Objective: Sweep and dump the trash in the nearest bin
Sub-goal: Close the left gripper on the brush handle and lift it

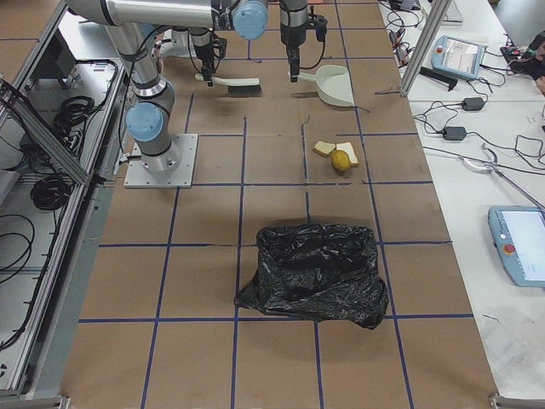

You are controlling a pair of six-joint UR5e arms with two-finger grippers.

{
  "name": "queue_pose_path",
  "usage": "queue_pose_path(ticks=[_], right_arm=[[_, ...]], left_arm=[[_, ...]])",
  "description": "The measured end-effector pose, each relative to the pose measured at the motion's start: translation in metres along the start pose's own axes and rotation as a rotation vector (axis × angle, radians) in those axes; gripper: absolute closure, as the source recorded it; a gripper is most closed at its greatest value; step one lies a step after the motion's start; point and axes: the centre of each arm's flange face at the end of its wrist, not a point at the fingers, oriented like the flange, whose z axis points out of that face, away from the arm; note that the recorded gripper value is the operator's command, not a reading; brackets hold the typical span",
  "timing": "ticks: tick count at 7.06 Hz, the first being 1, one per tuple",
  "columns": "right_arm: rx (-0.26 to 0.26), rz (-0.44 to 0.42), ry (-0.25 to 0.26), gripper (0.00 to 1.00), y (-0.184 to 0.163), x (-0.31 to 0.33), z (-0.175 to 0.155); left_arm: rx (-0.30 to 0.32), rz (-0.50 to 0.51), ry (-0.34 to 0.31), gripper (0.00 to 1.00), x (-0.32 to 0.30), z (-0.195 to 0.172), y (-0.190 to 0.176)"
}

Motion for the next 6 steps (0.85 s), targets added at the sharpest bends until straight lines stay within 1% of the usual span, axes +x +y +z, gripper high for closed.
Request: queue_pose_path(ticks=[1, 3, 6], right_arm=[[0.0, 0.0, 0.0, 0.0, -0.0001, 0.0, 0.0], [-0.002, 0.001, 0.0, 0.0, 0.0, 0.0, 0.0005], [-0.003, 0.001, 0.001, 0.0, 0.0002, 0.0003, 0.0005]], left_arm=[[-0.006, -0.014, 0.002, 0.25, 0.0003, 0.001, 0.0005], [-0.011, -0.025, 0.003, 0.44, 0.0006, 0.0018, 0.0009], [-0.013, -0.031, 0.005, 0.68, 0.0011, 0.0017, 0.0008]])
